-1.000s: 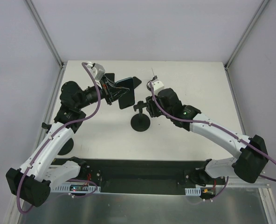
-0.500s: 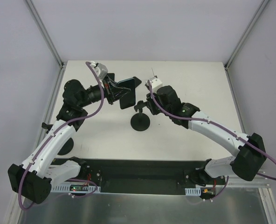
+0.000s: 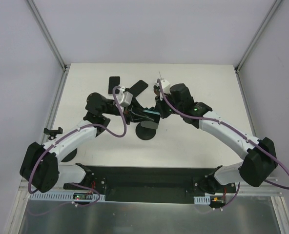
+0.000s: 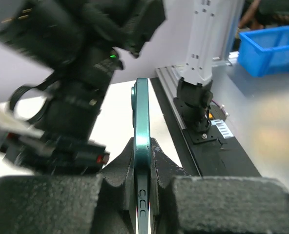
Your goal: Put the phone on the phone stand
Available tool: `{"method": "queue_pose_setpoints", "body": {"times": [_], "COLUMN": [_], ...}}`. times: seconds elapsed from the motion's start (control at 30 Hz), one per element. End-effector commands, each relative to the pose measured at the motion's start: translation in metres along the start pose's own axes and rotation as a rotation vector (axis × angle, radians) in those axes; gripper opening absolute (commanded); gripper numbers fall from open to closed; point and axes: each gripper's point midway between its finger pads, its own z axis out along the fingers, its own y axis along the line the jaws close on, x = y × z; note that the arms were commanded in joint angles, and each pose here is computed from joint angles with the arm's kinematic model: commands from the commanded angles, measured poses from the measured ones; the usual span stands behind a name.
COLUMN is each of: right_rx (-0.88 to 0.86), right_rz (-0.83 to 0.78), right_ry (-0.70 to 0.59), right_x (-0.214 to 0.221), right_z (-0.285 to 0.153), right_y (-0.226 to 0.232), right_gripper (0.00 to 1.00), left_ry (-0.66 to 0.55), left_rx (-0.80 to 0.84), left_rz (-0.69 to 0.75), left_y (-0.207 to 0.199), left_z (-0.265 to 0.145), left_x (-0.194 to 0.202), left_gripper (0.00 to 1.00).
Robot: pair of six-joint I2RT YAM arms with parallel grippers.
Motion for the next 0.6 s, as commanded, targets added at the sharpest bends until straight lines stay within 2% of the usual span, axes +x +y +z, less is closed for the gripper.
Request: {"method": "queue_pose_setpoints", "body": {"times": [0.0, 0.33, 0.57], "right_rx": [-0.195, -0.267, -0.276], "right_rz": [-0.032, -0.006, -0.01], "right_ry": [-0.049, -0.033, -0.032], "right_x": [-0.027, -0.021, -0.022], "right_z": [-0.009, -0.012, -0.011], "right_y": [0.029, 0.022, 0.022], "right_gripper": [0.01, 0.01, 0.01], "left_ry": [-0.009, 0.051, 0.059], "left_rx": [0.195, 0.265, 0.266], "left_rz": [0.32, 0.198, 0.145], "left_y": [-0.014, 0.023, 0.032], "left_z": [0.022, 0.036, 0.037], "left_x": [-0.02, 0.016, 0.026], "left_gripper": [0.0, 0.0, 0.0]}}
